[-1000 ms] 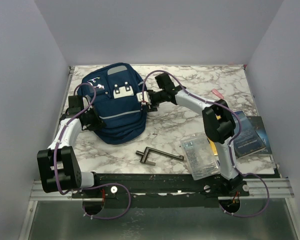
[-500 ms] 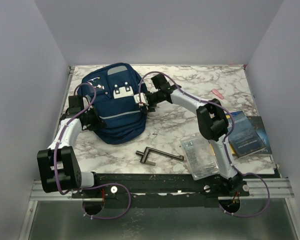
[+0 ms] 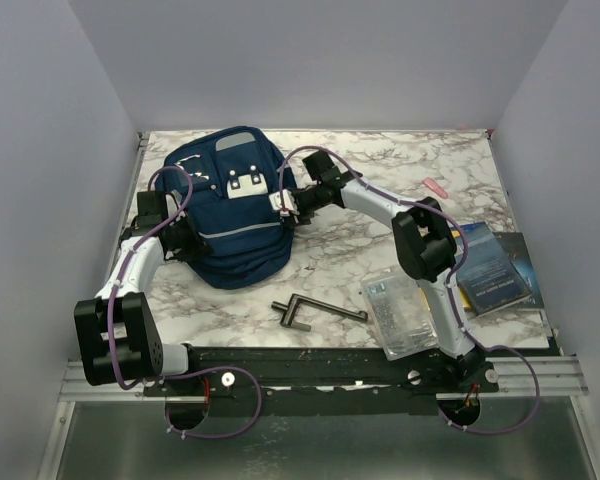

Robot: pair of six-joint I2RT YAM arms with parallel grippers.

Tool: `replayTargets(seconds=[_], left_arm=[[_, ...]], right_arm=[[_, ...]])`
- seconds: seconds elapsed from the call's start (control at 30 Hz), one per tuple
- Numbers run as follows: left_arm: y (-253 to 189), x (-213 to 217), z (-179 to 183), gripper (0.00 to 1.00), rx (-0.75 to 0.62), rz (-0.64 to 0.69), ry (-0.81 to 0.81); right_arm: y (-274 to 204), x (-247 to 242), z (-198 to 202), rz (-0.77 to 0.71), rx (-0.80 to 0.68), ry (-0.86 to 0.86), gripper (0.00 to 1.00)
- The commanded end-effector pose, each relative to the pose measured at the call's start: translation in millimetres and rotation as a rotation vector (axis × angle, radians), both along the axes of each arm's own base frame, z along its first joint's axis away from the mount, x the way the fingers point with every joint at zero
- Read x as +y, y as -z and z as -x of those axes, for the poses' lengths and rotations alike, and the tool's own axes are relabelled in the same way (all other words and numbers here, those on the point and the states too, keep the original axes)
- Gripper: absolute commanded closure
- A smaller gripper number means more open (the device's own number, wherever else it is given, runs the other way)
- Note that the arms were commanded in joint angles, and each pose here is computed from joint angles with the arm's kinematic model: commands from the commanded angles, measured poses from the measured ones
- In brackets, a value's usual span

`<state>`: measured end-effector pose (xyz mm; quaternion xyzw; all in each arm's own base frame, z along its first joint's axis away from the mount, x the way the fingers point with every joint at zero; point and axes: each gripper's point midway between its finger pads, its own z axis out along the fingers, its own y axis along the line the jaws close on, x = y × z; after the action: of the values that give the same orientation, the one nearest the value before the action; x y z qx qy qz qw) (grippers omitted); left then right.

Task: Pack the student bag
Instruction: Zip the student bag at the center of the board.

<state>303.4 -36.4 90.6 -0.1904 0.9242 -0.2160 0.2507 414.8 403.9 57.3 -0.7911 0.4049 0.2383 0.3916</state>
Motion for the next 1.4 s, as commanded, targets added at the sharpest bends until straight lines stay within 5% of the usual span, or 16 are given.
replayTargets(seconds=[0.0,0.13,0.47,0.63,0.73,0.87,1.0,1.1,1.37], left_arm=[[-16.6,4.8,-12.6,1.00,-0.079,-0.049,0.023],[-16.5,5.9,-12.5,1.00,-0.080,-0.055,0.019],[-16.8,6.8,-13.0,1.00,-0.080,-0.060,0.016],[-16.9,6.9,-12.9,1.00,-0.080,-0.060,0.013],[-14.9,5.1,-12.9,1.00,-0.073,-0.041,0.011],[-11.1,3.1,-13.7,1.00,-0.060,-0.006,-0.005],[-11.8,14.3,-16.7,1.00,-0.069,0.039,-0.116],[-13.3,21.1,-18.9,1.00,-0.082,0.092,-0.206],[-11.0,24.6,-23.6,1.00,-0.077,0.173,-0.349]], right_arm=[[56.4,-17.7,39.1,0.104,0.220,0.081,0.49],[46.7,-13.4,28.6,0.047,0.241,0.212,0.61],[34.6,-7.8,40.4,-0.015,0.224,0.337,0.55],[54.5,-9.9,23.8,0.058,0.076,0.384,0.78],[58.2,-7.3,10.9,0.061,-0.073,0.369,0.58],[60.7,-6.5,8.2,0.064,-0.212,0.293,0.57],[46.3,-4.8,14.3,0.041,-0.299,0.254,0.89],[34.8,-5.4,34.5,0.087,-0.198,0.225,0.99],[5.2,-24.7,99.9,0.126,0.200,0.340,0.99]])
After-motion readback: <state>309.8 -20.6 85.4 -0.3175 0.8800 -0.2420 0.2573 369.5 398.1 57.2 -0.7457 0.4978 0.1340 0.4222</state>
